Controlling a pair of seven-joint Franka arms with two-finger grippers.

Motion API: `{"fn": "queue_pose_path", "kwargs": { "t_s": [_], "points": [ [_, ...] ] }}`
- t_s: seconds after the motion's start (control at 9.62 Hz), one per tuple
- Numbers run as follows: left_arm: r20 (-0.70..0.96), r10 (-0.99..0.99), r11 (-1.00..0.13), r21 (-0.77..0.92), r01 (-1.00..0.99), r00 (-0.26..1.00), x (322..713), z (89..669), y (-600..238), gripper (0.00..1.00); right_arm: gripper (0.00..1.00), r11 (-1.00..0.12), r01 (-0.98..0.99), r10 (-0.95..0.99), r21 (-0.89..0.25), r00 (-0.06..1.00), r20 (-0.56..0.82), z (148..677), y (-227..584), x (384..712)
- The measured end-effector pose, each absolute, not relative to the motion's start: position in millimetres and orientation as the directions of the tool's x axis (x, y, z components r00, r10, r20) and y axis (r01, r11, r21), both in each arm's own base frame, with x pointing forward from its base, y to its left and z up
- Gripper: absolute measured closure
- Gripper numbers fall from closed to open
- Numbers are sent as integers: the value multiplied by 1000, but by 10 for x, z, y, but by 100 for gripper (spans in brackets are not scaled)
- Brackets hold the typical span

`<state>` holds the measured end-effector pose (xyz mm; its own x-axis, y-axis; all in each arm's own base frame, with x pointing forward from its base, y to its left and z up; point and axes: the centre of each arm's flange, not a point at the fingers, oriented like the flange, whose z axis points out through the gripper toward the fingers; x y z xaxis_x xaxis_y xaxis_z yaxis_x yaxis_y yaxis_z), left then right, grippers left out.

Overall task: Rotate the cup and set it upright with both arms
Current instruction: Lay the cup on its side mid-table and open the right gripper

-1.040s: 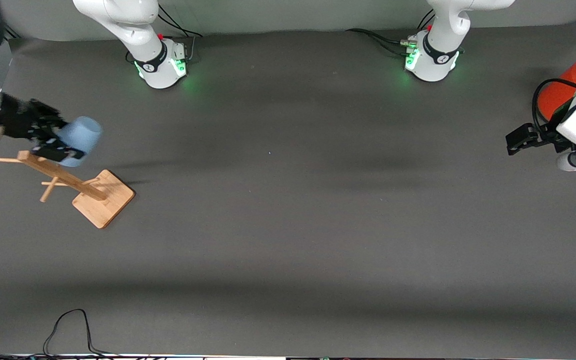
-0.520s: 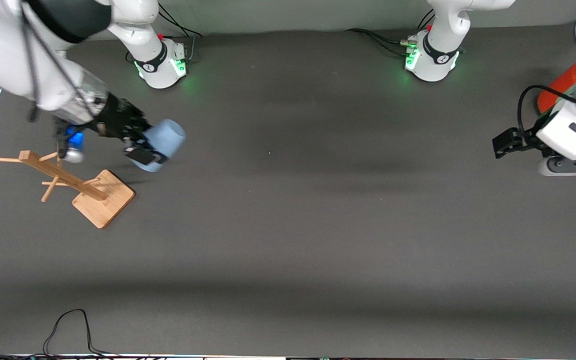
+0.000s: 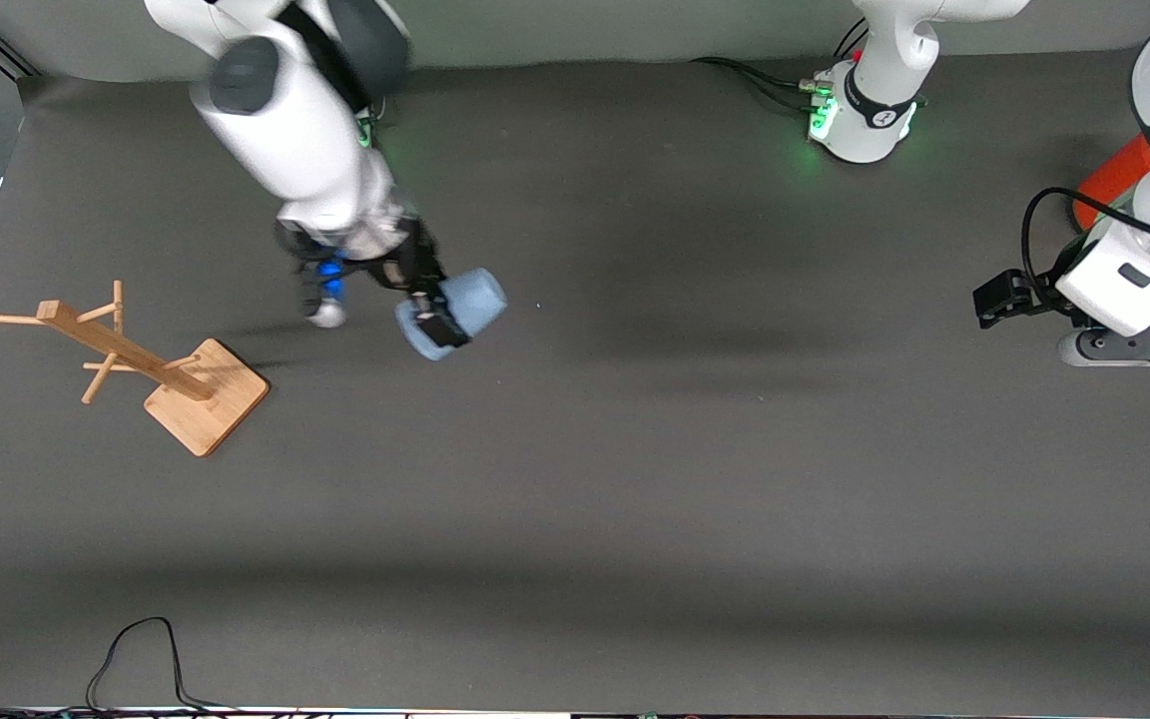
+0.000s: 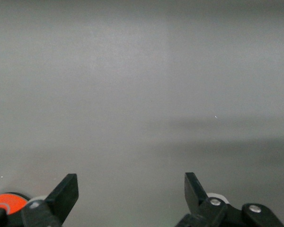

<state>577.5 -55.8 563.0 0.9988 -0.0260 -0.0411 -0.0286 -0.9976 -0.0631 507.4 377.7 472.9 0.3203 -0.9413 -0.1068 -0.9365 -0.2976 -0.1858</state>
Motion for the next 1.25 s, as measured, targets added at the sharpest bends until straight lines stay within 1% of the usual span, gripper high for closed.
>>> {"fn": "queue_pose_path", "kwargs": {
  "t_s": [0.31, 0.52, 0.73, 0.83, 0.94, 1.14, 1.25],
  "points": [
    [-37, -31, -998, -60, -34, 999, 5874, 5486, -600, 0, 20, -272, -940, -957, -204, 287, -46, 3951, 4807, 4691],
    [-40, -37, -998, -57, -40, 999, 5935, 5377, -645, 0, 20, -233, -951, -970, -205, 243, -28, 3309, 5316, 4499],
    [-38, -42, -997, -56, -44, 998, 6021, 5232, -681, 0, 20, -189, -967, -982, -172, 191, 3, 2614, 5573, 4372],
    [-35, -52, -997, -53, -53, 998, 6071, 5142, -740, 0, 20, -192, -969, -981, -154, 190, 29, 2337, 5638, 4302],
    [-31, -70, -996, -50, -71, 997, 6129, 5019, -852, 0, 20, -191, -972, -981, -138, 187, 45, 2145, 5672, 4252],
    [-12, -97, -994, -43, -98, 995, 6286, 4698, -1036, 0, 19, -182, -976, -982, -124, 175, 64, 2021, 5622, 4297],
    [-4, -109, -993, -40, -109, 994, 6361, 4529, -1116, 0, 4, -179, -976, -983, -124, 171, 69, 2012, 5603, 4318]
  ]
}}
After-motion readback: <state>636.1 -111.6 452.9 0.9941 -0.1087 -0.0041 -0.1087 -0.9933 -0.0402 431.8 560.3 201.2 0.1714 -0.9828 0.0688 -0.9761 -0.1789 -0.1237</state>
